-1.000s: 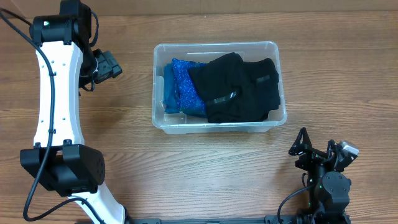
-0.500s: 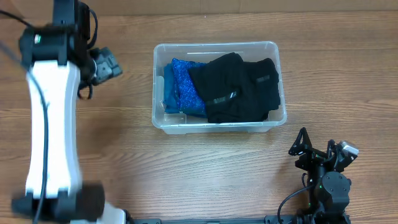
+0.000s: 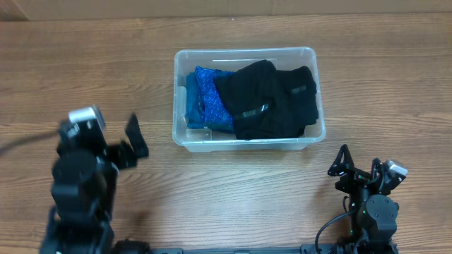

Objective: Pack container

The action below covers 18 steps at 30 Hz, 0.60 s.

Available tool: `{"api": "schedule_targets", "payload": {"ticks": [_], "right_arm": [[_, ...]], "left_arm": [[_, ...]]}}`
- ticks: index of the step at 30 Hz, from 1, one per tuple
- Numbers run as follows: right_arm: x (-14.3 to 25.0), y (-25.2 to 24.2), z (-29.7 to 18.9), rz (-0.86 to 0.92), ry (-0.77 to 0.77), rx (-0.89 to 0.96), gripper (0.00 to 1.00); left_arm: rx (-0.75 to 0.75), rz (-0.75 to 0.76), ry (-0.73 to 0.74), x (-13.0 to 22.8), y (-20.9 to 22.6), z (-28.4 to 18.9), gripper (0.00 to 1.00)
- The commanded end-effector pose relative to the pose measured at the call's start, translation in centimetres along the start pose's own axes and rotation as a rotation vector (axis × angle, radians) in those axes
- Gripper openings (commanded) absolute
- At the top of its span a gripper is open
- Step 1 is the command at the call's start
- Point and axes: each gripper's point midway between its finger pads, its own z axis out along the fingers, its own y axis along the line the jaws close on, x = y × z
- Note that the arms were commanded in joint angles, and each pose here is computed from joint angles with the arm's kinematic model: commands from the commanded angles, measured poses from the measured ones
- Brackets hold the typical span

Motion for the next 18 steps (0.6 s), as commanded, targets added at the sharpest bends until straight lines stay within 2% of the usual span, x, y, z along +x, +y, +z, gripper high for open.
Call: {"api": "schedule_targets", "payload": {"ticks": [1,4,9,18], "right_arm": [[0.0,-0.2,0.0,0.010,-0.007,0.004,1.00],[0.0,-0.2,0.0,0.010,-0.007,0.004,1.00],[0.0,-0.2,0.0,0.010,-0.007,0.004,1.00],[0.0,-0.2,0.0,0.010,-0.007,0.004,1.00]], "left_arm": [[0.023,0.005,-0.003,5.3,0.7,0.7,1.00],[0.019,-0.050,-0.013,9.0,1.5,1.5,1.00],[0.015,-0.117,-0.066,12.9,2.7,2.2,1.00],[0.023,-0.122,-0.095,15.9,3.1,3.5,1.00]]}}
